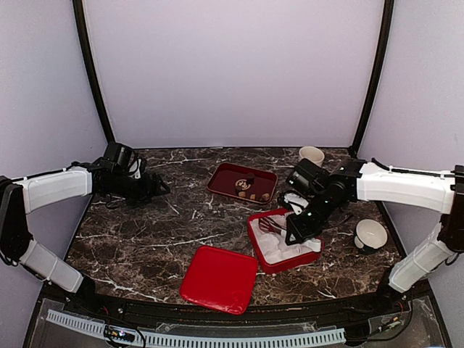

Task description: Pack the chocolate

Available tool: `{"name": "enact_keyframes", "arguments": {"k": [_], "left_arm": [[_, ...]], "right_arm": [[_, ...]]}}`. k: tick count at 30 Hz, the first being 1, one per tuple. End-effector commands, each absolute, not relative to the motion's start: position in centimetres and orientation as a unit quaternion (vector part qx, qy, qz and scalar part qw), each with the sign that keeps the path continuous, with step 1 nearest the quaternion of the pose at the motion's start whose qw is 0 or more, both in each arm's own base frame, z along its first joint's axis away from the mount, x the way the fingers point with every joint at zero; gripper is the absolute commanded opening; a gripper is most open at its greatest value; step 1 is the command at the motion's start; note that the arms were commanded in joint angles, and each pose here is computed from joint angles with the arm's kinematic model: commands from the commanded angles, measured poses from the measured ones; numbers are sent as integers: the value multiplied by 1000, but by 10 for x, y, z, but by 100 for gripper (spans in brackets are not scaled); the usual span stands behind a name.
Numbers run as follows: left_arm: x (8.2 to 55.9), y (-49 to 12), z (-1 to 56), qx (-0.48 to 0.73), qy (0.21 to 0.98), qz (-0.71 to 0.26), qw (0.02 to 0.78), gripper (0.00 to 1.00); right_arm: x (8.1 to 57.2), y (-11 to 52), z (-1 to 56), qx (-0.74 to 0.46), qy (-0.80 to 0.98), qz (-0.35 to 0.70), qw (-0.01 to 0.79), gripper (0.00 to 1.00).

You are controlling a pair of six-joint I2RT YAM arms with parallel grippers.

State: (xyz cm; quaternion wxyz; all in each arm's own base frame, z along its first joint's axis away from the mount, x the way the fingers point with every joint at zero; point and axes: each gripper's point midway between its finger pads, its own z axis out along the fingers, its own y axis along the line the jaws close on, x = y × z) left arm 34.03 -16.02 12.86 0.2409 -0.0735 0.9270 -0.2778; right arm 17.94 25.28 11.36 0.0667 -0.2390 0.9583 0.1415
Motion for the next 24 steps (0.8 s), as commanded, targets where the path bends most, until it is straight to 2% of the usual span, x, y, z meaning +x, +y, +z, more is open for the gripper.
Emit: {"name": "enact_keyframes", "arguments": {"k": [1, 10, 19, 24], "left_arm": [[339, -156, 134, -77, 924, -278, 250, 85], [341, -158, 132, -73, 925, -280, 247, 85], [338, -158, 129, -67, 927, -277, 245, 85], [339, -158, 126, -64, 928, -274, 245, 85]], "right_arm": [[191, 263, 119, -235, 956, 148, 93, 24], [198, 267, 133, -238, 954, 146, 109, 35], [196, 262, 181, -241, 948, 161, 134, 36], [219, 265, 205, -239, 945, 161, 155, 36]]}}
